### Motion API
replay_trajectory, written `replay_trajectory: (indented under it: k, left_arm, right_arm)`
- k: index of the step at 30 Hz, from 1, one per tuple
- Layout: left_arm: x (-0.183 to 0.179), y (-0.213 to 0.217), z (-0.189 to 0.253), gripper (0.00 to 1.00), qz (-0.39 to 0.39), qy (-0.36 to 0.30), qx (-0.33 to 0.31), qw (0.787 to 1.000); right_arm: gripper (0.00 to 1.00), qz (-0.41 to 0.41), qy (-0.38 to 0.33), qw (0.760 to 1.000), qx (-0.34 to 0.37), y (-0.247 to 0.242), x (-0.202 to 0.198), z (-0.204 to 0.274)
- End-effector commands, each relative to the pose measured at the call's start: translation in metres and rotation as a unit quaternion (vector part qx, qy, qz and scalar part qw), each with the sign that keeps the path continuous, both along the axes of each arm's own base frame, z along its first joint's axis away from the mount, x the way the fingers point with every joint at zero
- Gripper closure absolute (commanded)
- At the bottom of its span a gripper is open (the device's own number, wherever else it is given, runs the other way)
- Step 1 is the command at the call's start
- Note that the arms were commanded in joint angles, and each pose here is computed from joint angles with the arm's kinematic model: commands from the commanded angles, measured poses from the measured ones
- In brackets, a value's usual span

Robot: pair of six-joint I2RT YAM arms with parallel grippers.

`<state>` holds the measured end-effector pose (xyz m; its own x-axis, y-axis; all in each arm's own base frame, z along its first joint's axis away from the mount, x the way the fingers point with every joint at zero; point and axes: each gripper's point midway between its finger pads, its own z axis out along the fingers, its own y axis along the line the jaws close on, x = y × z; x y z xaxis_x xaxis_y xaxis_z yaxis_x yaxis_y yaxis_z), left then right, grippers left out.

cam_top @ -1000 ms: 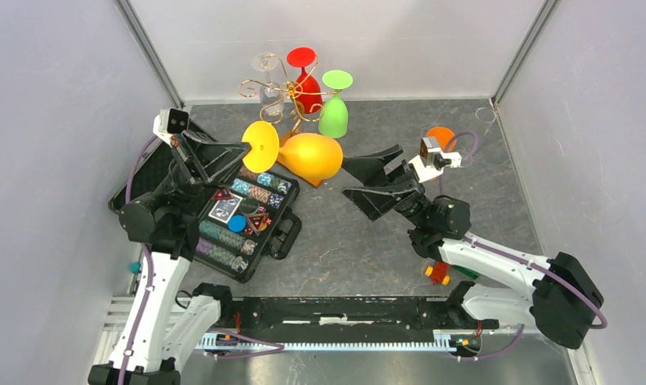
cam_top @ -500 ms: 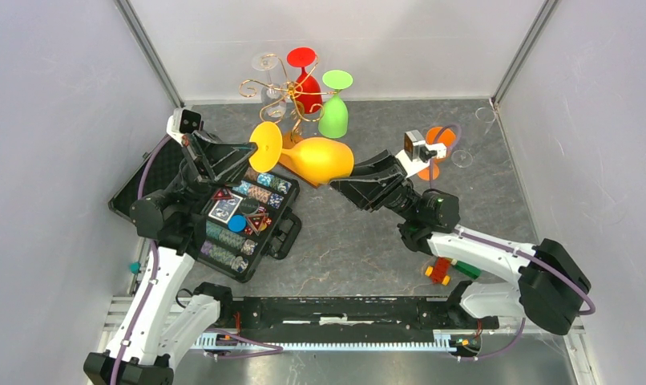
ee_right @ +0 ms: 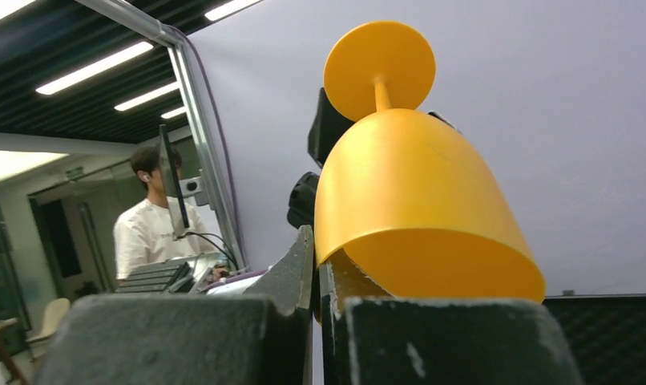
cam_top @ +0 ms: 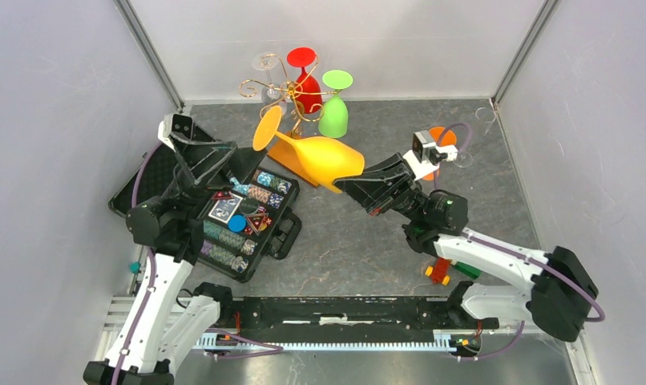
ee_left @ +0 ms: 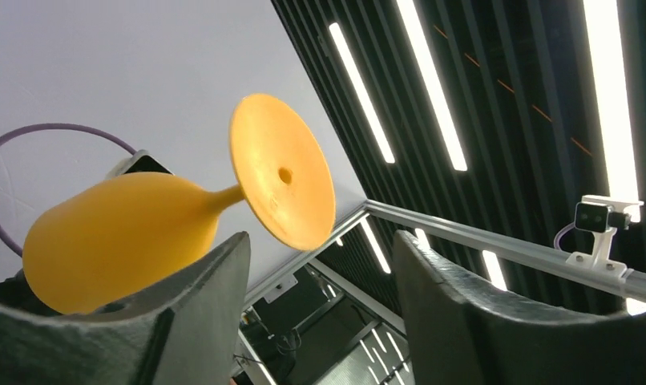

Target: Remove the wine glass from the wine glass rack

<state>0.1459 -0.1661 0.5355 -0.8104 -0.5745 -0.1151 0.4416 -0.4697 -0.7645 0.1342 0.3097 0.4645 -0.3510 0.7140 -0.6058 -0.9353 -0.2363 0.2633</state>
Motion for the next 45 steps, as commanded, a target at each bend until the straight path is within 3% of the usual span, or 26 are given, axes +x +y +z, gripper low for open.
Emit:
replay_trajectory:
  k: [1, 6, 10, 12, 18, 20, 25, 28, 30, 33, 37, 41, 45]
  left_arm:
    - [-0.013, 0.003, 0.009, 0.24, 0.054, -0.060, 0.018, 0.997]
    - [0.001, -0.005, 0.000, 0.13, 0.097, -0.076, 0.075, 0.990]
    - [-0.004, -0.015, 0.010, 0.06, 0.107, -0.140, 0.133, 0.975]
    - [-0.004, -0.018, 0.012, 0.05, 0.127, -0.174, 0.168, 0.962]
    - [0.028, -0.010, -0.017, 0.00, 0.243, -0.192, 0.303, 0.901]
    - [0.038, -0.001, -0.028, 0.00, 0.284, -0.185, 0.343, 0.876]
    - [0.057, 0.023, -0.046, 0.00, 0.359, -0.167, 0.412, 0.821]
    - [0.064, 0.031, -0.058, 0.00, 0.379, -0.159, 0.436, 0.800]
    - [0.068, 0.033, -0.066, 0.00, 0.383, -0.157, 0.449, 0.792]
    - [0.071, 0.033, -0.075, 0.00, 0.376, -0.152, 0.462, 0.789]
    - [0.061, 0.028, -0.079, 0.00, 0.351, -0.145, 0.462, 0.802]
    - [0.035, 0.012, -0.082, 0.00, 0.292, -0.201, 0.467, 0.810]
    - [0.030, 0.011, -0.091, 0.00, 0.281, -0.201, 0.472, 0.811]
  right_arm:
    - [1.00, -0.083, -0.066, 0.994, 0.007, -0.019, -0.005, 0.031]
    - [1.00, -0.225, -0.048, 0.967, -0.110, -0.024, 0.033, 0.019]
    - [1.00, -0.355, -0.008, 0.912, -0.206, -0.056, 0.066, 0.000]
    - [1.00, -0.428, 0.028, 0.868, -0.249, -0.081, 0.087, -0.007]
    - [1.00, -0.594, 0.114, 0.665, -0.438, -0.154, 0.135, -0.063]
    - [1.00, -0.607, 0.122, 0.628, -0.472, -0.162, 0.140, -0.073]
    - [1.00, -0.592, 0.115, 0.592, -0.535, -0.155, 0.147, -0.086]
    - [1.00, -0.577, 0.122, 0.567, -0.574, -0.152, 0.152, -0.098]
    - [1.00, -0.558, 0.120, 0.564, -0.596, -0.148, 0.158, -0.107]
    - [1.00, -0.532, 0.127, 0.565, -0.617, -0.149, 0.173, -0.122]
    - [1.00, -0.458, 0.132, 0.595, -0.647, -0.150, 0.193, -0.144]
    - [1.00, -0.400, 0.132, 0.605, -0.676, -0.142, 0.207, -0.160]
    - [1.00, -0.364, 0.163, 0.576, -0.714, -0.142, 0.228, -0.195]
